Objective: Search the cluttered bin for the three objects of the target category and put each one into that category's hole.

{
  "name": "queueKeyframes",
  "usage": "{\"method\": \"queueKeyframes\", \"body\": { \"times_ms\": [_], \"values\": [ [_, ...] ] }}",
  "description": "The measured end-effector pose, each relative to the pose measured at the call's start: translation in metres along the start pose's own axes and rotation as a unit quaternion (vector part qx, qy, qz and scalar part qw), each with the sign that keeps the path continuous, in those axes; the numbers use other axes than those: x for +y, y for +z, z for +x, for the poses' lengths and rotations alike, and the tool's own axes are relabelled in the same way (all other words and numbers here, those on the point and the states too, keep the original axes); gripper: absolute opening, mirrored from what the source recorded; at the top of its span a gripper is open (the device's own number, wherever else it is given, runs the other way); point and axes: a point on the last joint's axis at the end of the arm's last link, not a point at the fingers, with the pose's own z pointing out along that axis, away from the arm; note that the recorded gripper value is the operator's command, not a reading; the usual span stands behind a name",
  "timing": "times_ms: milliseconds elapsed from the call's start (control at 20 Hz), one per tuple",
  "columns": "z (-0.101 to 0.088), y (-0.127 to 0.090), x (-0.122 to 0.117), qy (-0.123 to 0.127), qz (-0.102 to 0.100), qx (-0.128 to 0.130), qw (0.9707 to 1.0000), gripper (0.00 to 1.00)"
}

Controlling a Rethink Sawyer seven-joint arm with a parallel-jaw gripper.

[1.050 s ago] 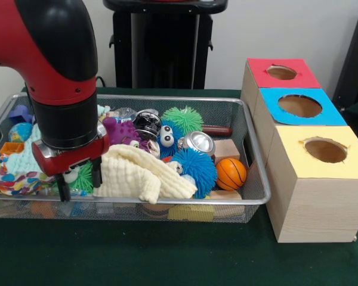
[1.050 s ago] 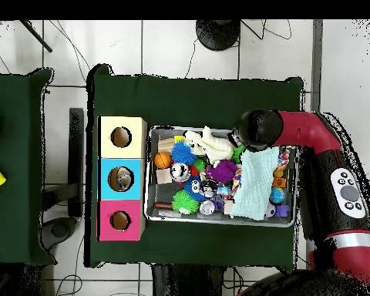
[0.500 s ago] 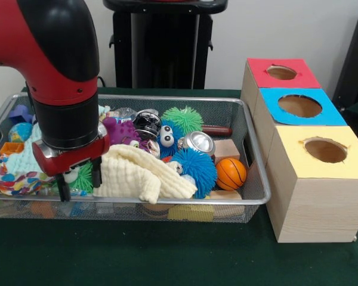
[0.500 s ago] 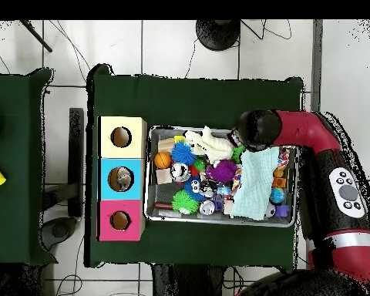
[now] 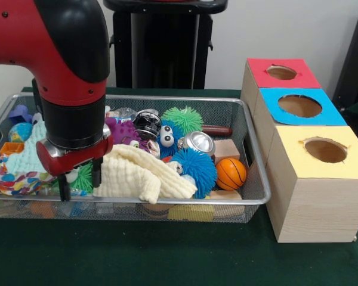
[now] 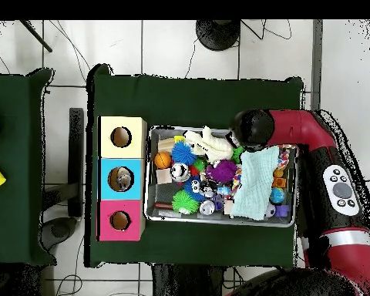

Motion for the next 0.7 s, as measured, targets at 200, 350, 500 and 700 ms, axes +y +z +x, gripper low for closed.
{"method": "queueKeyframes", "body": {
  "times_ms": [200,350,500,700],
  "values": [
    [0.000,0.000,0.000,-0.002,0.002,0.002,1.0000,1.00],
    [0.001,0.000,0.000,-0.002,0.003,0.004,1.0000,1.00],
    [0.003,0.000,-0.001,-0.001,0.004,0.006,1.0000,1.00],
    [0.013,0.001,-0.004,0.001,0.007,0.015,0.9999,1.00]
  ]
}}
